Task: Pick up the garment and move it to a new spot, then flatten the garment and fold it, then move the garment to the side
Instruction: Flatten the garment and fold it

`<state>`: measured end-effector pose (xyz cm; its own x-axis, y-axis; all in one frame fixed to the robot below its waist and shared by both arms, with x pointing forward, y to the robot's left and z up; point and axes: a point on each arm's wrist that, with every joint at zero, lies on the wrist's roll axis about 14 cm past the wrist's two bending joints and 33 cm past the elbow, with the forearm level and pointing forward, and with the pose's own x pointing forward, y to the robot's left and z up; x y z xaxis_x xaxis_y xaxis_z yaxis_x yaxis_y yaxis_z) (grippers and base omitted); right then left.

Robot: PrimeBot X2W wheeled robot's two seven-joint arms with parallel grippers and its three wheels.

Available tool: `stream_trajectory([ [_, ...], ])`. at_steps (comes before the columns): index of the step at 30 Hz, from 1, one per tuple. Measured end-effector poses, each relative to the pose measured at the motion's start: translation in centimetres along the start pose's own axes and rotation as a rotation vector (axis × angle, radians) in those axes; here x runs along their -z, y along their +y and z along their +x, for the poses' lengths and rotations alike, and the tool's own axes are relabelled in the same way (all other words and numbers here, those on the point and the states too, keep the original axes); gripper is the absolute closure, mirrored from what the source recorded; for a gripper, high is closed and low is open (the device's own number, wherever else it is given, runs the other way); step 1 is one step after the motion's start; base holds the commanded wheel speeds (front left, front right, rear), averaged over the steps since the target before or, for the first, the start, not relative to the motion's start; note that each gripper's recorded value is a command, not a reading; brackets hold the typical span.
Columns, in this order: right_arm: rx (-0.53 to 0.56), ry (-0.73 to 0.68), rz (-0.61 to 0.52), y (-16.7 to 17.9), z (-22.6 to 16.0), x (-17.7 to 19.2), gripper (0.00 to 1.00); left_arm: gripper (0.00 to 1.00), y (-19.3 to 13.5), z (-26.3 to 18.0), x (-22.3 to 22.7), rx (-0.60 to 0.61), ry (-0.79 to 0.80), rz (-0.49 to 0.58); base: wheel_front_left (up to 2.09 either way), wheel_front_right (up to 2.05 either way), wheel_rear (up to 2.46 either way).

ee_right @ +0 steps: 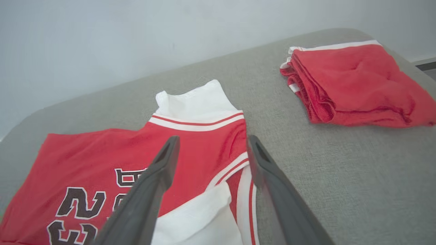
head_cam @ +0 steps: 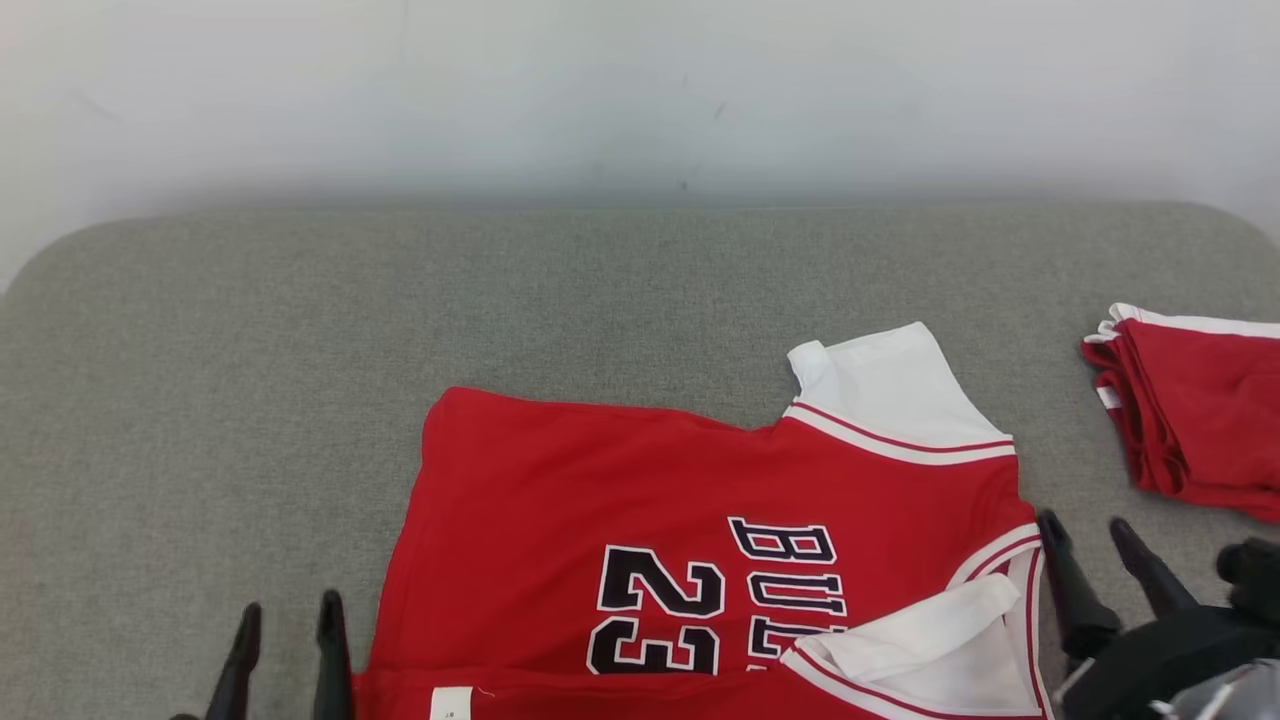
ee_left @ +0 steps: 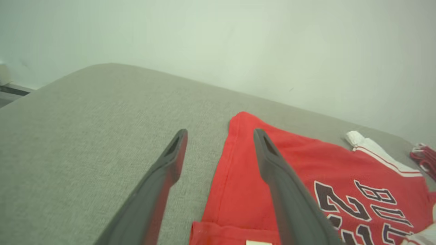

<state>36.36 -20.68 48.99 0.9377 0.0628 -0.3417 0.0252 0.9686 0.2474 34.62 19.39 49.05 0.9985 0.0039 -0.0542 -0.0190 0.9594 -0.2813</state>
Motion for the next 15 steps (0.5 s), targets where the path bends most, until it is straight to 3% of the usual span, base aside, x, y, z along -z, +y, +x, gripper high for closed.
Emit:
stream_trajectory([
  [5, -0.085, -0.193, -0.054, 3.4, 0.6, -1.8, 0.00, 0.00, -2.0, 0.4, -1.1, 0.068, -0.101, -0.037, 0.00, 0.00, 0.00],
  [9, -0.076, -0.295, -0.118, 3.4, 0.3, -1.9, 0.00, 0.00, -3.2, 0.9, -4.3, 0.097, -0.224, -0.027, 0.00, 0.00, 0.00],
  [15, -0.054, -0.381, -0.116, 2.6, -0.2, -1.8, 0.00, 0.00, -3.6, 0.2, -3.4, 0.113, -0.207, -0.010, 0.00, 0.00, 0.00],
])
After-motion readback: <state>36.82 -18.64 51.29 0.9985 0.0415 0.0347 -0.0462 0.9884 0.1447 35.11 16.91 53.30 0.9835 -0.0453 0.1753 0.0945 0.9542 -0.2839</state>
